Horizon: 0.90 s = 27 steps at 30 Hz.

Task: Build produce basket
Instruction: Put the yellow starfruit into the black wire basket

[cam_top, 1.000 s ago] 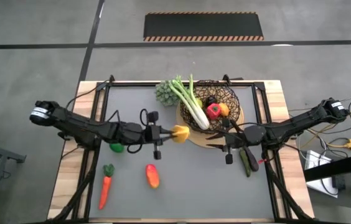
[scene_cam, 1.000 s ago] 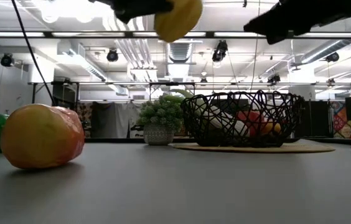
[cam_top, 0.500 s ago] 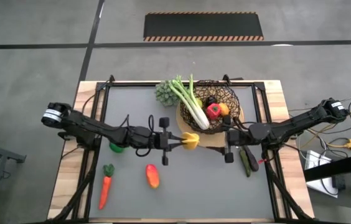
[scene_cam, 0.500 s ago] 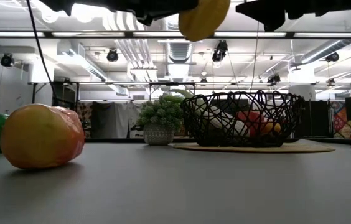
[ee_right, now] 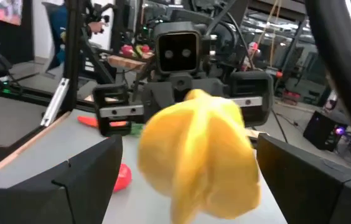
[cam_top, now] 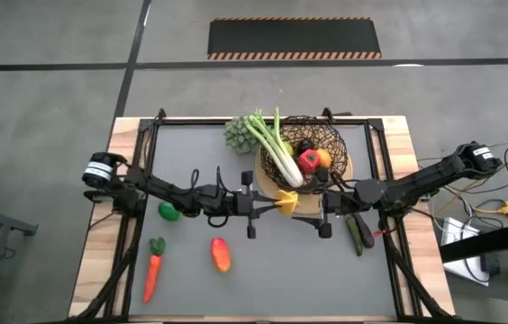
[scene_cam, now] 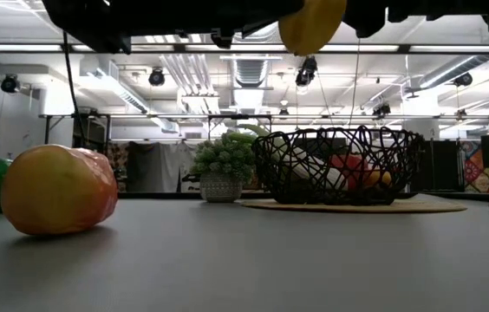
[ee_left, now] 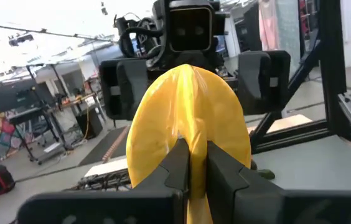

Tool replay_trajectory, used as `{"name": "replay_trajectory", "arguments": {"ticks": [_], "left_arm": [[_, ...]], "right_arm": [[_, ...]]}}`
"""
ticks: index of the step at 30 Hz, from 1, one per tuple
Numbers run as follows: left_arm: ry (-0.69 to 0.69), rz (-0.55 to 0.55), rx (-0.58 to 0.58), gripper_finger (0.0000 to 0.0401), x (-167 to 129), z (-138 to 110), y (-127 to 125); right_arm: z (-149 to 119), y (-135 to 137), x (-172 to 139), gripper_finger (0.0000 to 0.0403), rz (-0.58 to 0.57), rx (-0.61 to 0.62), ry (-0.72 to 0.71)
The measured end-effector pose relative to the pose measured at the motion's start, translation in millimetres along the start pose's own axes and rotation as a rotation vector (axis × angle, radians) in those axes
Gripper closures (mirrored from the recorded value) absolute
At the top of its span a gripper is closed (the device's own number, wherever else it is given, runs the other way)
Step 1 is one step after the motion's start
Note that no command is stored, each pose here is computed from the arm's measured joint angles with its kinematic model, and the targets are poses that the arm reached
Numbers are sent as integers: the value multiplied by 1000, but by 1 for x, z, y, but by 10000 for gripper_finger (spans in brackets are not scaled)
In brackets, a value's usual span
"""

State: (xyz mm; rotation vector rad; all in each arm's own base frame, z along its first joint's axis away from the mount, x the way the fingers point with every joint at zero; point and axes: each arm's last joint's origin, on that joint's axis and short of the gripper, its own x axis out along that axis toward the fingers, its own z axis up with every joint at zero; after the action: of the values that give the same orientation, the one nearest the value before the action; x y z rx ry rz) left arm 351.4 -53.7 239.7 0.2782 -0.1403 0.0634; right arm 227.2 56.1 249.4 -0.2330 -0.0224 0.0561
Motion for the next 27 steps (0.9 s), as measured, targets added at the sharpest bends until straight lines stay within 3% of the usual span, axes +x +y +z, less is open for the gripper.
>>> {"name": "replay_trajectory", "arguments": {"ticks": [10,20,27], "left_arm": [[-40,-33,31,389,8,-1,-3],[-39,-32,36,387,7,-2,-2],[-29,-37,40,319,7,-3,-2]], "right_arm": [[3,0,13,61,-25,-13,16],[4,0,13,168,-25,4,16],[3,0,13,173,-31,30,28]]}}
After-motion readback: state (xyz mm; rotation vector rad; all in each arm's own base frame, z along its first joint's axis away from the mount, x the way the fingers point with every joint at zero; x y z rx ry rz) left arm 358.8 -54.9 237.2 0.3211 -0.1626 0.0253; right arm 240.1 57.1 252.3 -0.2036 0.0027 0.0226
